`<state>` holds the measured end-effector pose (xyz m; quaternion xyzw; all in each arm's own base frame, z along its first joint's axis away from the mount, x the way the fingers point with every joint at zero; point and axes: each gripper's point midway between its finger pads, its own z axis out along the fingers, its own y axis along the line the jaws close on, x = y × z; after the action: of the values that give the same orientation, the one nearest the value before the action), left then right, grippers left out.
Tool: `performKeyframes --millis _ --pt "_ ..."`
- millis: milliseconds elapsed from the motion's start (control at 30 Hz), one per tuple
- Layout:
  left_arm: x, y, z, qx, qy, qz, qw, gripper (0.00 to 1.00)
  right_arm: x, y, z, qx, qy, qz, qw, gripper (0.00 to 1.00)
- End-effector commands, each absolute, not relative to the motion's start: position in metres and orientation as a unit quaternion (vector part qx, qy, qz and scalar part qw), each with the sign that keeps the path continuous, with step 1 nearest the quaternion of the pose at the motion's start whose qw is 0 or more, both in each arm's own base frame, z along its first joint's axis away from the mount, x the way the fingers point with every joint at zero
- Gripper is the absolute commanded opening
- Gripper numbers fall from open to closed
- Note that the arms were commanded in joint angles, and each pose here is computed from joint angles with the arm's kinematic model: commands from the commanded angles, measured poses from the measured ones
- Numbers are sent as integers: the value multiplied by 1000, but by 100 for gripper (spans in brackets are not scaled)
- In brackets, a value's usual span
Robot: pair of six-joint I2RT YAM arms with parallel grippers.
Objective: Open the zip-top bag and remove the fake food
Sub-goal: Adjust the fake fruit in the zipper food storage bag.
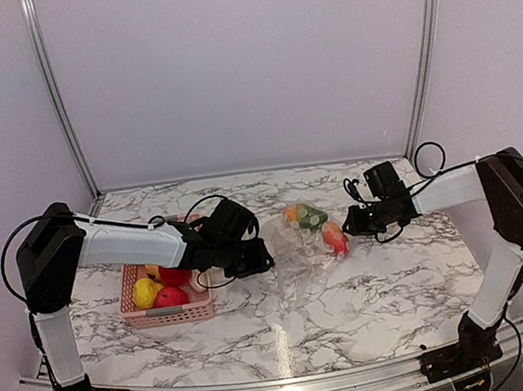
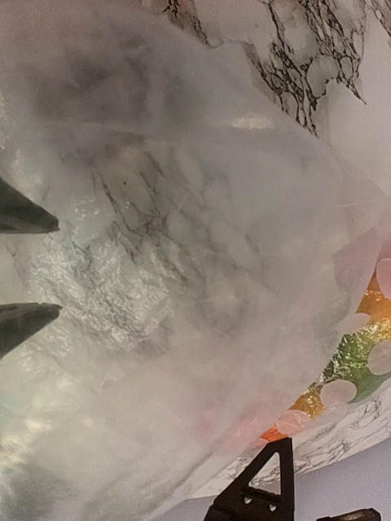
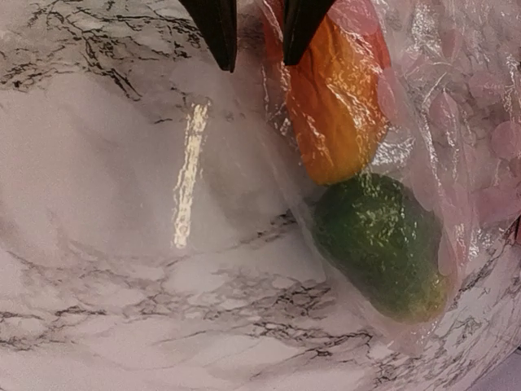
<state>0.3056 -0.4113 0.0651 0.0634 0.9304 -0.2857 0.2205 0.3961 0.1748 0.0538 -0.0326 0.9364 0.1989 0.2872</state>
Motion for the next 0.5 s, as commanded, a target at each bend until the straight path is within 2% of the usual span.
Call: performKeyframes --millis 0,233,467 --pt "308 -414 61 68 933 -277 219 30 397 175 48 -35 938 194 285 17" --pt "308 -414 60 70 933 -276 219 30 389 191 40 -67 944 170 274 17" --pt "308 -414 61 69 933 -277 219 30 385 199 36 -82 948 150 269 33"
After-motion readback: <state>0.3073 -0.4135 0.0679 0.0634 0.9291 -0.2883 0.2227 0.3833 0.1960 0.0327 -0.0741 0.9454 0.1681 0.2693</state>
